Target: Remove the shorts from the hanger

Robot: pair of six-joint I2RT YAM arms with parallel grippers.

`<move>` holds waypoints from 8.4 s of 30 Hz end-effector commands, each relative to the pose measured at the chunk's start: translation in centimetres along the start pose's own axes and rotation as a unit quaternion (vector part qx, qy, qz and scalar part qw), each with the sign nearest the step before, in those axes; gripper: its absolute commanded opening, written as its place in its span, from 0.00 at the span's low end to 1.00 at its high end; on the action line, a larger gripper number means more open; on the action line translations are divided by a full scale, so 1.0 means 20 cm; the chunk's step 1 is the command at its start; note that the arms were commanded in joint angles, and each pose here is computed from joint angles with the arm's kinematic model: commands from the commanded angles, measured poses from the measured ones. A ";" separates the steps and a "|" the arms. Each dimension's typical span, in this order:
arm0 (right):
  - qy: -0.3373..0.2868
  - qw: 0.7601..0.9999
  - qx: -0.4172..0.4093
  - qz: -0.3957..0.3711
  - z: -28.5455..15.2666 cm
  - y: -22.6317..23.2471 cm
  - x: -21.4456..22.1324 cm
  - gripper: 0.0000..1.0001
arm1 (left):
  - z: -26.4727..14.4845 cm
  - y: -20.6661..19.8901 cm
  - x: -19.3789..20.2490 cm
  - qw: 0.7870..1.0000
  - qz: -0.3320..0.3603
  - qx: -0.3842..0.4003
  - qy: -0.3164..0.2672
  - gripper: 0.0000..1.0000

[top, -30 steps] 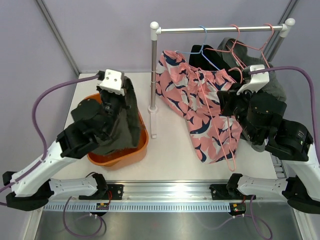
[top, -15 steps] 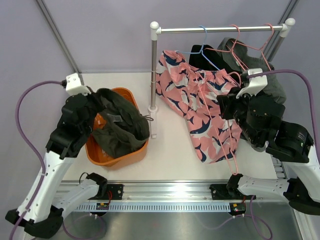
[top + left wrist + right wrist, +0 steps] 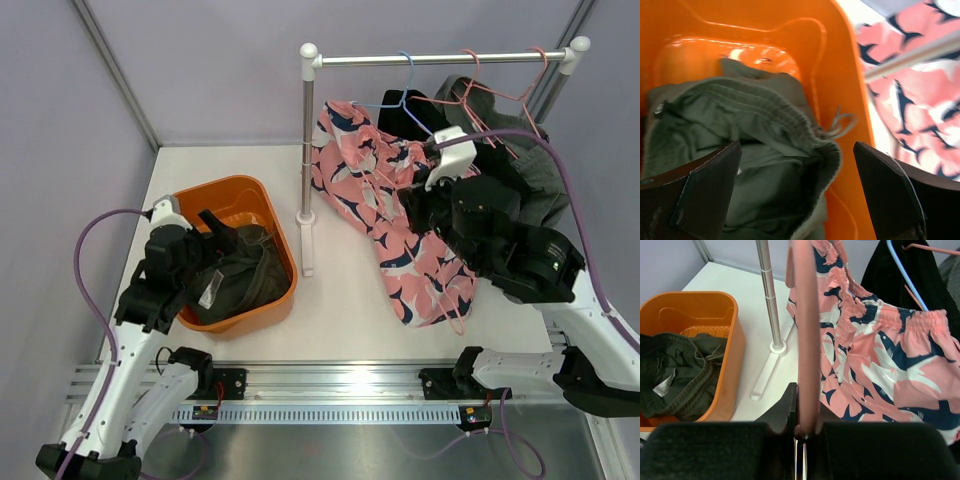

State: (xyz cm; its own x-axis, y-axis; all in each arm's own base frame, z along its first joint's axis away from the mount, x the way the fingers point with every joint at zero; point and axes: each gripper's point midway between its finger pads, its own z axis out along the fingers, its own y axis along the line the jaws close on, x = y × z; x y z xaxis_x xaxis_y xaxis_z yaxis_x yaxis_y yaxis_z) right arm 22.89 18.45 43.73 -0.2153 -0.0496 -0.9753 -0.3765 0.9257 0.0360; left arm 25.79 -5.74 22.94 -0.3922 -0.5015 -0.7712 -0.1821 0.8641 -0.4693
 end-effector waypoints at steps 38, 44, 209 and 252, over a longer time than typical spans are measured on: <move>-0.049 0.998 -0.024 0.041 1.19 -0.07 -0.43 0.00 | -0.36 -0.17 -0.01 0.978 0.124 0.165 -0.024 0.99; -0.031 0.998 -0.022 0.047 1.23 -0.07 -0.36 0.00 | -0.49 -0.23 -0.15 0.981 0.076 0.171 -0.050 0.99; 0.067 0.993 0.011 0.098 0.07 -0.18 0.05 0.00 | -0.77 -0.57 -0.23 0.928 0.131 0.346 -0.035 0.99; 0.134 0.988 -0.060 0.042 0.00 0.48 0.45 0.00 | -0.27 -1.24 0.48 0.934 0.098 0.332 0.087 0.95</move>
State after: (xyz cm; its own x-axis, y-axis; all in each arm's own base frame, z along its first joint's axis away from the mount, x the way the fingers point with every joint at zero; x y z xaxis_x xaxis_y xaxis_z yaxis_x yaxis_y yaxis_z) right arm 16.82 26.45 32.71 -0.5152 -0.1620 -0.8416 -0.4617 0.8798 0.1133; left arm 20.17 -30.84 25.68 -0.5717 -0.1566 -0.8054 0.4932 0.7188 -0.4899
